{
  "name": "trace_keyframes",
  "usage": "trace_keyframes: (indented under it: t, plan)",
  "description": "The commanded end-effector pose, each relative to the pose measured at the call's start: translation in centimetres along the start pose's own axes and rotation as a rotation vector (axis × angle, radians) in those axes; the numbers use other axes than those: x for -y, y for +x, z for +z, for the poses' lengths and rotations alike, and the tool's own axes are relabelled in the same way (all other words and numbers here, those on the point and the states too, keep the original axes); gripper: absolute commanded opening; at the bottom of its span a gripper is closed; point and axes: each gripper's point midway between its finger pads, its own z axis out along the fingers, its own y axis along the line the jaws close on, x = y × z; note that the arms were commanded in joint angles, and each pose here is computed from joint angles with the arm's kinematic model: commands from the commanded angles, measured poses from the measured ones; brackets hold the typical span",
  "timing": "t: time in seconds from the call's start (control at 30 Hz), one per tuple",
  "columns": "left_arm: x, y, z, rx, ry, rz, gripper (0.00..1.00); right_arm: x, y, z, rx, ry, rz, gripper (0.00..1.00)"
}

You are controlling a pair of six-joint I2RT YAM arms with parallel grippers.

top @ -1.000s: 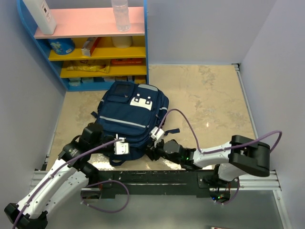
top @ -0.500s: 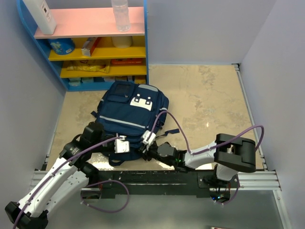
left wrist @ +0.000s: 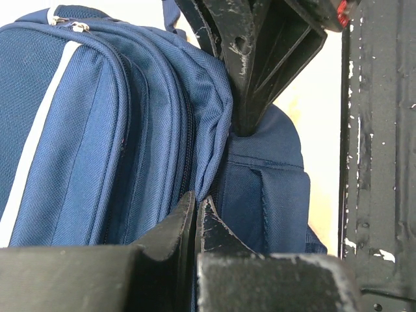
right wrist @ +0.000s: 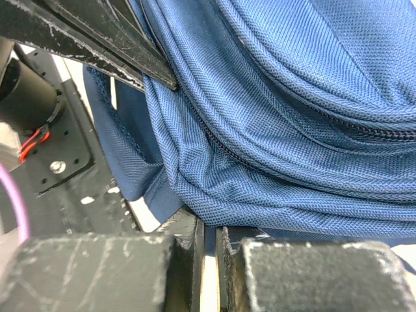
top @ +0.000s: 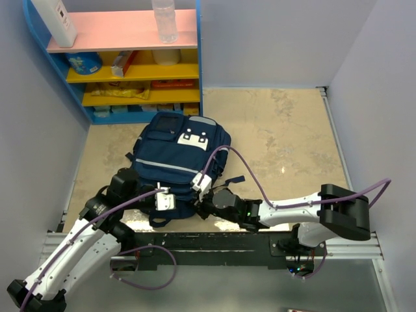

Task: Pack the student bag
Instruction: Zip the student bag at the center of the board.

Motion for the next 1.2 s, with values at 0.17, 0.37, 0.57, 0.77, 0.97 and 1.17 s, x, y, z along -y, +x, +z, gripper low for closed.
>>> trace_keyframes:
  t: [0.17, 0.37, 0.57, 0.77, 0.97, 1.17]
  plan:
    - [-1.4, -1.1, 0.1, 0.042, -0.04, 0.07, 0.0, -4.7, -3.3, -0.4, -0.072, -0.103, 0.279, 0.0]
    - [-1.6, -1.2, 0.0, 0.044, -0.046, 0.083, 0.0, -3.1, -1.7, -0.9, -0.23, 0.065, 0.338, 0.0]
    - [-2.1, -0.6, -0.6, -0.005, -0.068, 0.108, 0.0, 0.1, -2.9, -2.9, -0.217, 0.241, 0.241, 0.0]
    - [-2.4, -0.4, -1.2, -0.055, -0.055, 0.15, 0.0, -0.1, -4.6, -3.7, -0.237, 0.226, 0.187, 0.0]
    - [-2.7, -0.5, -1.5, -0.056, -0.07, 0.182, 0.0, -0.4, -3.8, -4.0, -0.384, 0.224, 0.076, 0.0]
    - [-1.7, 0.1, -1.7, -0.054, -0.049, 0.177, 0.0, 0.1, -6.2, -4.3, -0.409, 0.15, -0.25, 0.0]
